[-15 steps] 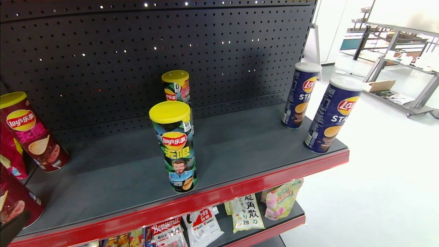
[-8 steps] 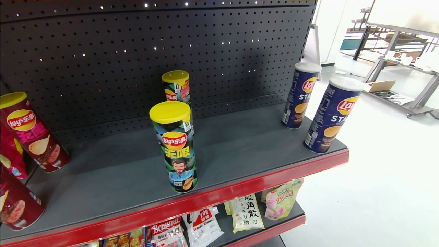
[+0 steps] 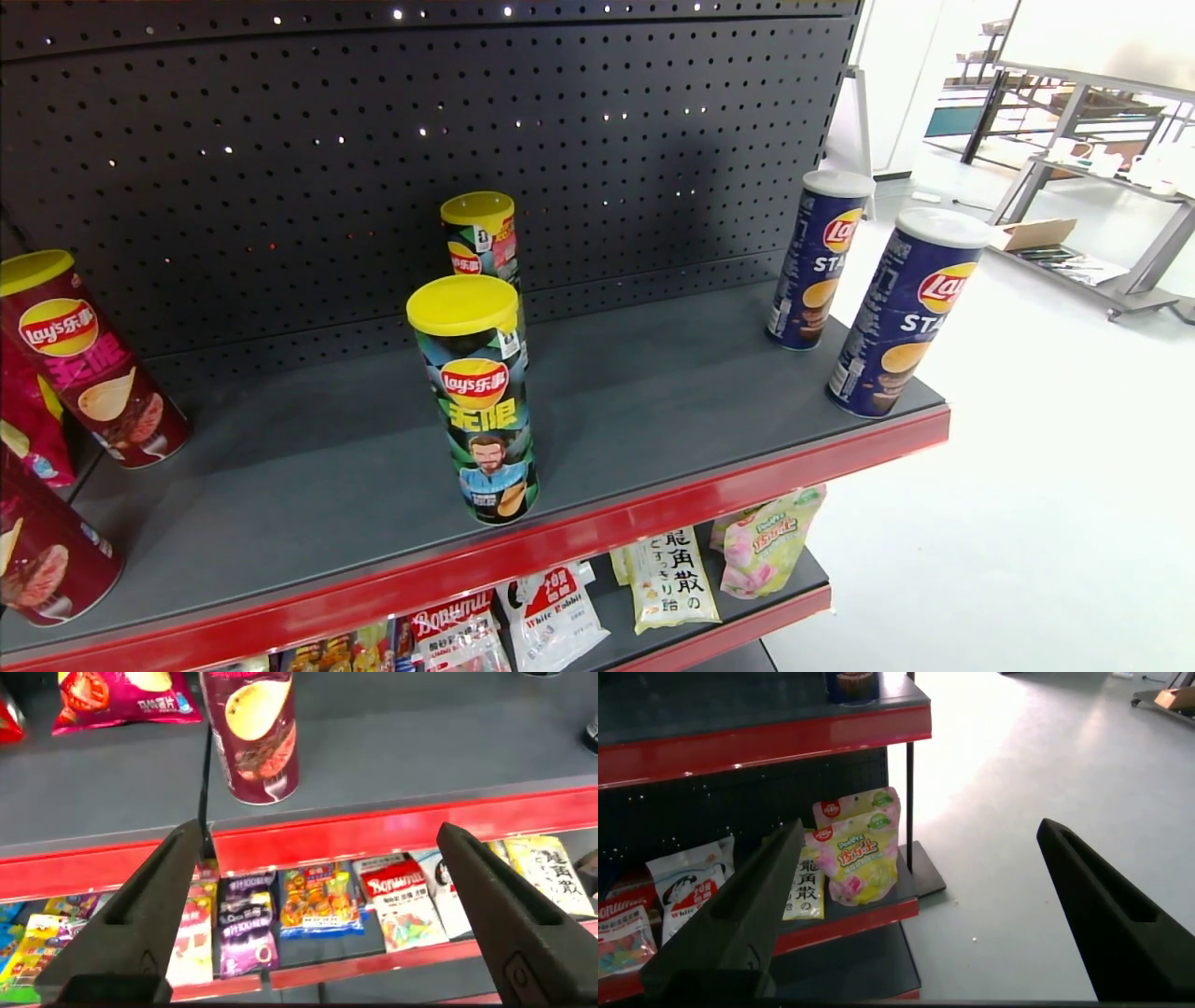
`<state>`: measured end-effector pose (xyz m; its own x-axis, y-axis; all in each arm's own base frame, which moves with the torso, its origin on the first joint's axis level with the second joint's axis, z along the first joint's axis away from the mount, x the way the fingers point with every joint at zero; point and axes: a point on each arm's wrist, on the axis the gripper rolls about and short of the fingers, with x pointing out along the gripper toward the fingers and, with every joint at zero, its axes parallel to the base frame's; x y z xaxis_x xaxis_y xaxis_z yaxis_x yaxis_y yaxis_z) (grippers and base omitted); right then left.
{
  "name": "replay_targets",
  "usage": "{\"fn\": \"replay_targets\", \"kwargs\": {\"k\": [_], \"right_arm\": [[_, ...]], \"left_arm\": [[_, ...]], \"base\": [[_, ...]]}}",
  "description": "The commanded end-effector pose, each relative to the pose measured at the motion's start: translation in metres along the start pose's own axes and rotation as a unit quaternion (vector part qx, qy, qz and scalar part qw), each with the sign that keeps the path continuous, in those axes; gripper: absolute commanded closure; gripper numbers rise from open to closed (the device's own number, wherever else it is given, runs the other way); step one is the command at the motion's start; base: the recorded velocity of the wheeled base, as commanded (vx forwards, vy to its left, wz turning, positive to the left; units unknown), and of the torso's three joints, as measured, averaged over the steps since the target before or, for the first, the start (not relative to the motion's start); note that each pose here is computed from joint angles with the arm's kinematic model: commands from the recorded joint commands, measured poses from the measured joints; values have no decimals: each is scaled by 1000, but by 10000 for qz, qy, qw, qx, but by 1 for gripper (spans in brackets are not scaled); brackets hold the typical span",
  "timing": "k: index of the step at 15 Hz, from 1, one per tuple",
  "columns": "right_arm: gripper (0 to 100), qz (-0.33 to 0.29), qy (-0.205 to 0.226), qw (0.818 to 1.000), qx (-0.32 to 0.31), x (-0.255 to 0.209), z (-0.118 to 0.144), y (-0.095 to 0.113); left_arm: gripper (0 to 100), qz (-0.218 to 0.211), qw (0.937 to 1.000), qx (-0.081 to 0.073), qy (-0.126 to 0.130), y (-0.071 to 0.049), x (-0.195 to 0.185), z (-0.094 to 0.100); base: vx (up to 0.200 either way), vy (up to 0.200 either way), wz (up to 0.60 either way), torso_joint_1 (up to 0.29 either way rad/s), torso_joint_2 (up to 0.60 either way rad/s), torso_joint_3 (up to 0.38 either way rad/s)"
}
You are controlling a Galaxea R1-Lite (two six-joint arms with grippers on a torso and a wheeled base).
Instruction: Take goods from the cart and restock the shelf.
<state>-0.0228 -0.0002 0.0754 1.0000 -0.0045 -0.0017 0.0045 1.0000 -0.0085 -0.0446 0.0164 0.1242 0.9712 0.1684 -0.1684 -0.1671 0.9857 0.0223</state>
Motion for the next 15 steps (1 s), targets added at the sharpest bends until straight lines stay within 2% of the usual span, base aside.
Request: {"fn": "replay_targets", "kwargs": {"k": [1, 3, 4, 5, 6, 7, 10, 12, 15], "right_arm": [[0, -1, -1, 10000, 4, 0, 0, 0], [0, 7, -9, 10000, -11, 0, 0, 0], [0, 7, -1, 10000, -11, 0, 0, 0], [0, -1, -9, 10000, -11, 0, 0, 0], [0, -1, 7, 10000, -11, 0, 0, 0], [0, -1, -1, 10000, -11, 0, 0, 0], [0, -1, -1, 10000, -11, 0, 0, 0], [0, -1, 7, 10000, -19, 0, 0, 0], [0, -1, 7, 10000, -19, 0, 0, 0]], "left_arm": [[0, 90, 9999, 2, 76, -1, 1, 0], [0, 816, 9958, -88, 400, -9, 4, 9], [0, 905, 9948, -182, 430, -11, 6, 8], [0, 496, 9981, -202, 296, -12, 2, 2], [0, 53, 9998, -193, 60, -12, -3, -7], [0, -73, 9998, -168, -89, -11, -6, -16], [0, -48, 9997, -233, 10, -13, -1, -26], [0, -48, 9997, -224, 17, -13, 3, -30], [0, -55, 9993, -312, -187, -14, 10, -33]], "base": [[0, 0, 0, 0, 0, 0], [0, 0, 0, 0, 0, 0], [0, 0, 0, 0, 0, 0], [0, 0, 0, 0, 0, 0], [0, 0, 0, 0, 0, 0], [0, 0, 0, 0, 0, 0], [0, 0, 0, 0, 0, 0], [0, 0, 600, 2, 0, 2], [0, 0, 600, 7, 1, 4]]}}
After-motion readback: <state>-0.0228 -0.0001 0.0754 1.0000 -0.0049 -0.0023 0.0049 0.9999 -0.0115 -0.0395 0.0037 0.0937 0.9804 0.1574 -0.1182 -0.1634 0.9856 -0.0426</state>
